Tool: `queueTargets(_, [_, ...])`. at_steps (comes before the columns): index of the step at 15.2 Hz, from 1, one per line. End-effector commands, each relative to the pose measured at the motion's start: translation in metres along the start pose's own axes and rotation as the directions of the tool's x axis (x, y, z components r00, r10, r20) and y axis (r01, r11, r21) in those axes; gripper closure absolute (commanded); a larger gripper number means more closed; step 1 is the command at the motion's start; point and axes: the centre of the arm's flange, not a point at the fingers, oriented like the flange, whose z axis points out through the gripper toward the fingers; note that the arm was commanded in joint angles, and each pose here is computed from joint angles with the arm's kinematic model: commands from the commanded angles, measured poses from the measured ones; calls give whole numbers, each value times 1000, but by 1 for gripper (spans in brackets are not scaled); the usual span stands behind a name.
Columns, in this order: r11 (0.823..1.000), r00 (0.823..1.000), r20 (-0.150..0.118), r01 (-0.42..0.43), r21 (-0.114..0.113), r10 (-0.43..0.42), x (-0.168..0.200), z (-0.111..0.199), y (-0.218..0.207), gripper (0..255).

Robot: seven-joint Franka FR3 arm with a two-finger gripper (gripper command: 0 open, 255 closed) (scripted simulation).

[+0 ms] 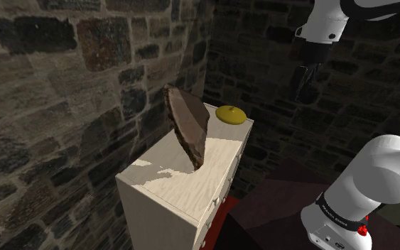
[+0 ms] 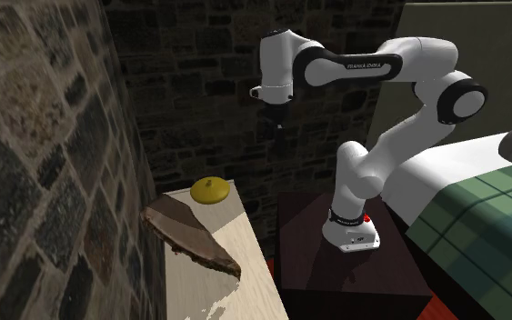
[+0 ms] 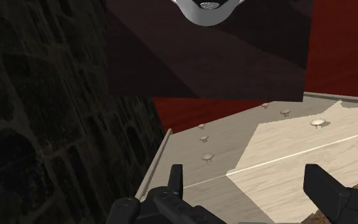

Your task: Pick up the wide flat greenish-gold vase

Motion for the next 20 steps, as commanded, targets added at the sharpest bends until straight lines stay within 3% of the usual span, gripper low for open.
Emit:
queueTargets(1, [1000,1000,0,0,0,0,0,0,0,0])
queueTargets(20, [998,999,-53,3,-65,-6,215,103,40,0])
